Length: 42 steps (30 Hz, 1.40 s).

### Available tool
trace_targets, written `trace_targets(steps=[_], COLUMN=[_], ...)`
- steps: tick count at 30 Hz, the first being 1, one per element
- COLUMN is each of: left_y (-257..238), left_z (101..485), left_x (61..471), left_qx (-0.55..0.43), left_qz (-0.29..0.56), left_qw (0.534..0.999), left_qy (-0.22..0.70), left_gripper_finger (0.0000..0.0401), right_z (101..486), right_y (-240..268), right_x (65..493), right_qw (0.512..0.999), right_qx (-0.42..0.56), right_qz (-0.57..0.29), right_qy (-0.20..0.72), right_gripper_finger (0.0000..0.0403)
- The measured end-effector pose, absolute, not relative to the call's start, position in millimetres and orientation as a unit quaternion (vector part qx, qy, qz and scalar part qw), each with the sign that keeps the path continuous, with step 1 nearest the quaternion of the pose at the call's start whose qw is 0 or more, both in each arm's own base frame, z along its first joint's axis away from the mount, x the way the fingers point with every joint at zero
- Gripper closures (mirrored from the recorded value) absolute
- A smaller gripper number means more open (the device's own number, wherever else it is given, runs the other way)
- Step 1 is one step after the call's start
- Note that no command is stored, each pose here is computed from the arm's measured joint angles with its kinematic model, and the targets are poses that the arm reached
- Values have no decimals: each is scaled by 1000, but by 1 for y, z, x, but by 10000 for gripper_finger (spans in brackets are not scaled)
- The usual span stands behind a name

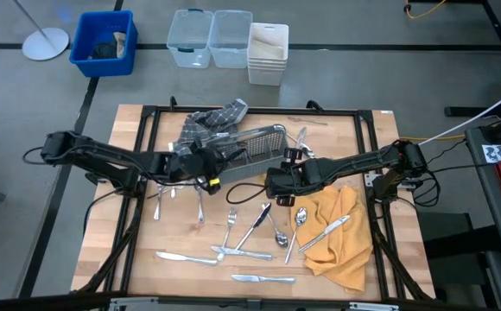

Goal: Sort silverware
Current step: Put the silver knife into the gray silverware basket

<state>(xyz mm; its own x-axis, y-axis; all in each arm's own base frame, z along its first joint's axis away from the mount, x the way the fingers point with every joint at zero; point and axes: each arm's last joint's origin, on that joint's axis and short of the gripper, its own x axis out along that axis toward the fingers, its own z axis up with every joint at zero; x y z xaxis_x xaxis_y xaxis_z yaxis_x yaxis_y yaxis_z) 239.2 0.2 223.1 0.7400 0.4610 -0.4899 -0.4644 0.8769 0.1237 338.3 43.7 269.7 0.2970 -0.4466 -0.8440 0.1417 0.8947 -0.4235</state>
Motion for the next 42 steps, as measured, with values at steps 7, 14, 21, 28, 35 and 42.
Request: trace_targets(steps=[7,14,21,28,35,42], left_y=[-6,-7,-7,-6,-6,-7], left_z=[223,223,223,220,218,217], left_x=[239,239,239,236,235,235], left_qx=[-7,-3,-1,12,14,14], left_qz=[243,252,254,253,255,239], left_qw=[935,933,933,927,922,924], left_qy=[259,256,256,278,291,297], left_gripper_finger=[358,358,358,358,358,357], right_z=[270,259,225,208,207,207], right_y=[44,45,28,17,18,18], right_x=[339,354,364,367,367,367], right_qw=[797,846,887,911,912,912], right_qx=[-130,-97,-42,-20,-27,-27], right_qz=[-180,-180,-205,-217,-212,-211], right_qy=[562,493,412,352,351,352], right_gripper_finger=[307,307,307,307,307,307])
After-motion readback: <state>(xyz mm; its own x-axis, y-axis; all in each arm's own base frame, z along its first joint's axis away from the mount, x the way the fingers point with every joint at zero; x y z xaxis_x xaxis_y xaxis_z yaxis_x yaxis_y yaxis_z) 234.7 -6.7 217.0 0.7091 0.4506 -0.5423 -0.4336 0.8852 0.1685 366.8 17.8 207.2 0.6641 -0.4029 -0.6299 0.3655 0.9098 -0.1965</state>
